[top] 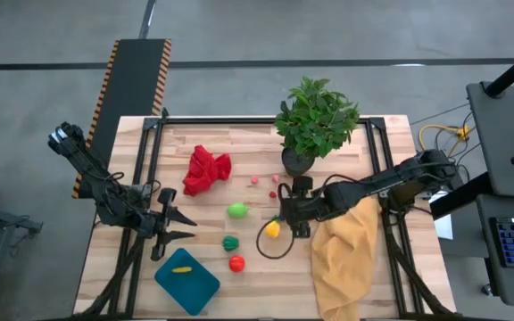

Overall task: Pick and placing Produce into tupperware
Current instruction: Put the purple eggplant into the blue bin

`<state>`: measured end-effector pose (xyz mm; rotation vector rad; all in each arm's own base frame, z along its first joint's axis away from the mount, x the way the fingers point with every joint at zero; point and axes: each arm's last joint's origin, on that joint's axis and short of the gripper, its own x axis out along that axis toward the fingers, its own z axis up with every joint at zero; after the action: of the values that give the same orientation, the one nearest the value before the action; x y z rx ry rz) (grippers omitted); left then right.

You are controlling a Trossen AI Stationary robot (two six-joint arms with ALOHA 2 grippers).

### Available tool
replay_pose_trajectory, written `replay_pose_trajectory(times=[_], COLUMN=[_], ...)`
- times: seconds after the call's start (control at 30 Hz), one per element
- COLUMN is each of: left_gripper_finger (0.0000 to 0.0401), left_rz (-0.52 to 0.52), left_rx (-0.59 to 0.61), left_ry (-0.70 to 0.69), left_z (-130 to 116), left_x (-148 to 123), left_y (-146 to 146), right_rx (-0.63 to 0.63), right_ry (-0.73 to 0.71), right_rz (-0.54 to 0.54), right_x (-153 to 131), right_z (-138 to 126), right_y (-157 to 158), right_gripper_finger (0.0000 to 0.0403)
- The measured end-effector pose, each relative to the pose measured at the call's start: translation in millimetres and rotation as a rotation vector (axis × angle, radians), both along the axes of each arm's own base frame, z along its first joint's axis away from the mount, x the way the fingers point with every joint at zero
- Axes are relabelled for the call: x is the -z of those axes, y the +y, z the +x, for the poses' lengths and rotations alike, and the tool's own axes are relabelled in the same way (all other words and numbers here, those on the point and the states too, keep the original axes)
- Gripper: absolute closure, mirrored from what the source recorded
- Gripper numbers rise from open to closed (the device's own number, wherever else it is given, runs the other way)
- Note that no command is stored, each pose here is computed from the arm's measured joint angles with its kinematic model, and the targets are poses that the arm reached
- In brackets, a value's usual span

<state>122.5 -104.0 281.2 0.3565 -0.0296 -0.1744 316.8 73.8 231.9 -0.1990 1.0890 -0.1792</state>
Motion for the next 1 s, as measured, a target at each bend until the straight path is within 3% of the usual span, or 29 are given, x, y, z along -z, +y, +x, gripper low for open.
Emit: replay_pose_trajectory(times=[0.57, 1.0], left_gripper_finger=[0.0292, 0.0292], left_rz=[0.043, 0.043], left_rx=[-0.014, -0.033], left_ry=[-0.018, -0.018], left_z=[-1.6, -1.5], left_x=[-1.9, -1.9], left_y=[2.2, 2.7], right_rx=[-0.015, -0.042], right_ry=[-0.090, -0.143], right_rz=[0.056, 0.129], right_x=[63.5, 83.7], right_z=[-11.0, -17.9], right_y=[-13.6, -18.3], right_gripper_finger=[0.0075, 0.0075])
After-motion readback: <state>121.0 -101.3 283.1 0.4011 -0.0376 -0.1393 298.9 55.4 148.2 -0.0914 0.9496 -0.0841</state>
